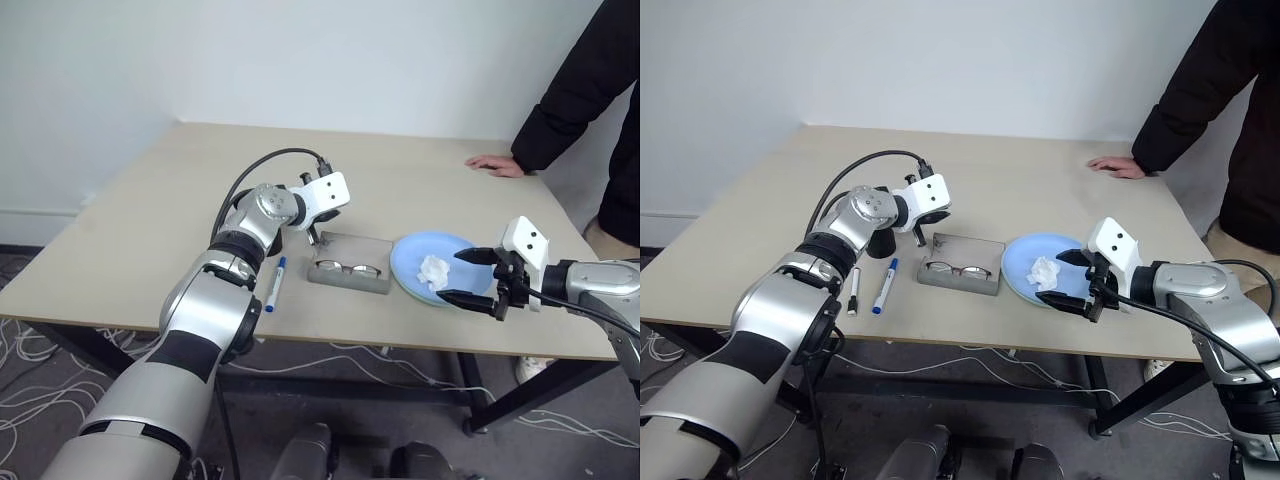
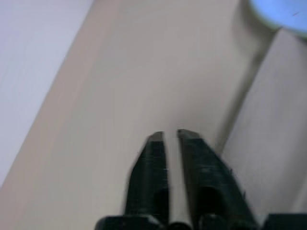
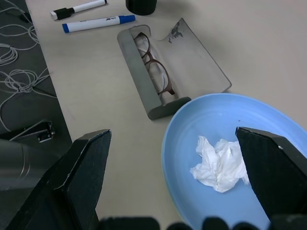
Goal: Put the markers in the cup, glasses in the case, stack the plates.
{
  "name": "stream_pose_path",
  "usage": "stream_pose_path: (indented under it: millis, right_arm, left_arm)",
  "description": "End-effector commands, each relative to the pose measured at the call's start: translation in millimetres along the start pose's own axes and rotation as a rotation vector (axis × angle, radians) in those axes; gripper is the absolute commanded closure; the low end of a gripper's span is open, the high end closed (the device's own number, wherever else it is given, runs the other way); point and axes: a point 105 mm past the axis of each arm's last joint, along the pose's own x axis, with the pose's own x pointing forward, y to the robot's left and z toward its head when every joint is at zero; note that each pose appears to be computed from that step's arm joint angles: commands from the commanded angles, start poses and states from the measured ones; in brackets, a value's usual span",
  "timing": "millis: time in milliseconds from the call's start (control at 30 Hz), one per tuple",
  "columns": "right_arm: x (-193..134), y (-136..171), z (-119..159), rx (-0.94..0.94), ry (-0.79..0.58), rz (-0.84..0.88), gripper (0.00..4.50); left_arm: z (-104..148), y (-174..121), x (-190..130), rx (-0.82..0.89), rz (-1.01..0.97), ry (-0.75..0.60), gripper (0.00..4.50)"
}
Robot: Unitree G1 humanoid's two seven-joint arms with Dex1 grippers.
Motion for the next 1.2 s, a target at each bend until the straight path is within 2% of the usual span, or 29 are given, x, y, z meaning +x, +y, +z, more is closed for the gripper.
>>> stream_pose_path:
  millis: [33,233,400,900,1200]
  right_arm:
    - [-4.5,-0.6,13.1,-0.033,-0.036,-0.017,0.00]
    - [-6.1,1.2,14.0,-0.027,-0.036,-0.021,0.00]
    - [-7.8,3.3,14.5,-0.020,-0.035,-0.025,0.00]
    - [-10.9,13.9,14.9,0.011,-0.039,-0.038,0.00]
    - [-8.1,14.5,12.9,0.023,-0.038,-0.037,0.00]
  left_arm:
    - [2.8,9.2,1.3,0.015,0.089,0.012,4.48]
    - [-13.7,14.5,3.6,0.075,0.242,0.107,4.48]
    - [-17.3,11.5,6.5,0.077,0.280,0.133,4.48]
    - [-27.6,-34.0,21.6,0.140,0.093,0.154,4.48]
    - [-17.1,-24.6,13.9,0.181,0.013,0.101,4.48]
